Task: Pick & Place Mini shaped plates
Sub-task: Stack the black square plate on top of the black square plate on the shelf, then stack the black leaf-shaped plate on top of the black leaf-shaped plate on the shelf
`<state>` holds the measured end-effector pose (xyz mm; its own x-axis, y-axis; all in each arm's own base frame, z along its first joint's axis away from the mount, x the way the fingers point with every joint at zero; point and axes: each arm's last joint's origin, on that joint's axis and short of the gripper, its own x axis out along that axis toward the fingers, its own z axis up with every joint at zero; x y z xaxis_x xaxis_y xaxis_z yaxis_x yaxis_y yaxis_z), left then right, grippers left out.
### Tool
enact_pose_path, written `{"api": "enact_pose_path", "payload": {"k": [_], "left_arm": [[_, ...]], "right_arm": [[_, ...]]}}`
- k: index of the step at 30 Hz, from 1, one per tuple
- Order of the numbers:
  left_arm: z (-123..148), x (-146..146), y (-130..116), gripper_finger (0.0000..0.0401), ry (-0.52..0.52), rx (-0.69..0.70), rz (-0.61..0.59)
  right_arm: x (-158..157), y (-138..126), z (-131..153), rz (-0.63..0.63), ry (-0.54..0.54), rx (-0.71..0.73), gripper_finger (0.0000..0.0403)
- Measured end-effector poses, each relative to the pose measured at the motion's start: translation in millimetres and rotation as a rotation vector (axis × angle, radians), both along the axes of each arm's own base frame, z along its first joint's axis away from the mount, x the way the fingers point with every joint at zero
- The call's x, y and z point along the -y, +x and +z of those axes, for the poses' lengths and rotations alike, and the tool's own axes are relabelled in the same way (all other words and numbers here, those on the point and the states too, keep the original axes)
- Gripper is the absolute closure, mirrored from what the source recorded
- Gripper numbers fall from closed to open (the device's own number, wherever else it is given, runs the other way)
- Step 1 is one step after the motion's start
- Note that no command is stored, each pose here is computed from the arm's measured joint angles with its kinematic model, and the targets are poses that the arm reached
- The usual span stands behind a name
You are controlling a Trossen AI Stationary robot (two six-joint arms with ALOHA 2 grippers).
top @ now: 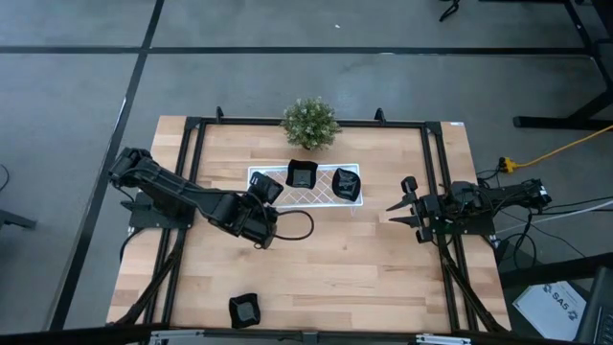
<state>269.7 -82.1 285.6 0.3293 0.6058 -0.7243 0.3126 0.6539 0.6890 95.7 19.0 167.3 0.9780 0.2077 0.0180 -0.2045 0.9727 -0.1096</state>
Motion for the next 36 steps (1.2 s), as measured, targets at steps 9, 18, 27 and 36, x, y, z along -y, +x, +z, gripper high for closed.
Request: {"api": "enact_pose_path", "payload": {"k": [9, 18, 27, 36], "left_arm": [[11.3, 14.5, -1.9, 0.0311, 0.058, 0.088, -0.026], [14.0, 29.5, -9.3, 0.0311, -0.099, 0.122, -0.009], [11.1, 54.4, -21.1, 0.031, -0.355, 0.146, 0.083], [-3.2, 91.6, -29.9, 0.031, -0.538, 0.128, 0.169]], "right_arm": [[0.0, 0.0, -0.1, 0.0, 0.0, -0.001, 0.0279], [0.0, 0.0, -0.1, 0.001, 0.0, 0.0, 0.0279], [0.0, 0.0, -0.1, 0.0, 0.0, 0.0, 0.0279], [0.0, 0.0, 0.0, 0.0, 0.0, 0.0, 0.0279]]}}
